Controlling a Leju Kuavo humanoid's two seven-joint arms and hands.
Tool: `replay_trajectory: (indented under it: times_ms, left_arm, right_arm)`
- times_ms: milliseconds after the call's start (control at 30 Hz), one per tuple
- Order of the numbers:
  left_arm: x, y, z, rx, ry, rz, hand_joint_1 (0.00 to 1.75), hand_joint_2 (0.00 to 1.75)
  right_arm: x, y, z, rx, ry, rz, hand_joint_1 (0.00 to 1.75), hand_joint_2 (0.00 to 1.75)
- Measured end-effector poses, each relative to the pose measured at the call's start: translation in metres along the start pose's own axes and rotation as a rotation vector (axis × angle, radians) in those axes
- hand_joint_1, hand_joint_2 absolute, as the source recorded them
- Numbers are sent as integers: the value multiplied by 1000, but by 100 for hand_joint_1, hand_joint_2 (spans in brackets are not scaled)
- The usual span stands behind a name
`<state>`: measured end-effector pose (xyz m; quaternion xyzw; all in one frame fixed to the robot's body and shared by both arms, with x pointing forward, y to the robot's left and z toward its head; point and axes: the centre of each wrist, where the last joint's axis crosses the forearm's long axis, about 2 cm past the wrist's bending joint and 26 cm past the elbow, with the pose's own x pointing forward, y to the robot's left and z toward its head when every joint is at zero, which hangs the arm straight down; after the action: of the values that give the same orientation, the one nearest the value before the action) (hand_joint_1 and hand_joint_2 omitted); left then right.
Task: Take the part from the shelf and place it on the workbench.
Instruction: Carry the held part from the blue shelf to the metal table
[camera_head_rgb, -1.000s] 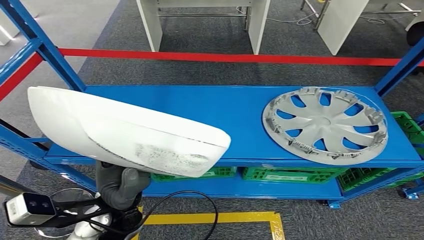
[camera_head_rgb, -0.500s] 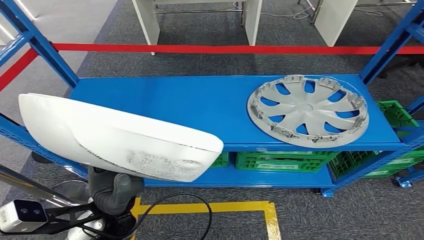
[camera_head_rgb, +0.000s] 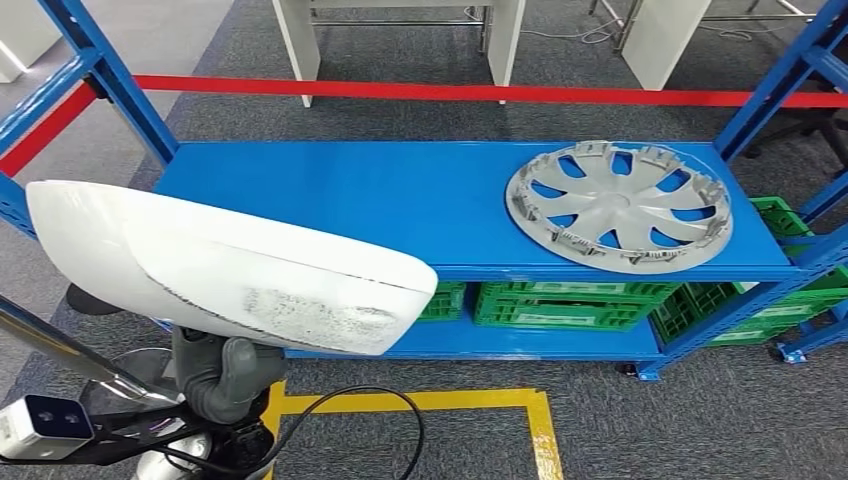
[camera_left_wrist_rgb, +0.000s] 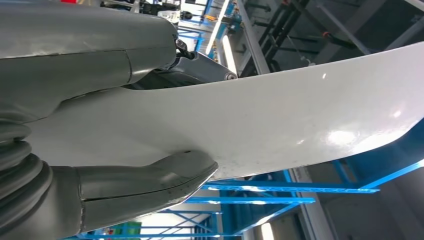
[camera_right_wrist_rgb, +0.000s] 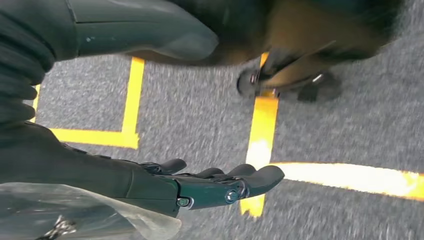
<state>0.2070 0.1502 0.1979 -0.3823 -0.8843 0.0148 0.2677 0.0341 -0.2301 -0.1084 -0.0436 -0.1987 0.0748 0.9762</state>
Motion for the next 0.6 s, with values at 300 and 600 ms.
replay_trajectory:
  times_ms: [300, 600]
  left_arm:
    - [-1, 0, -2, 9, -8, 22, 175, 175]
    - [-1, 0, -2, 8, -6, 22, 175, 175]
  right_arm:
    - [2, 1, -1, 20, -4, -9, 0, 175]
    - [3, 1, -1, 20, -4, -12, 0, 175]
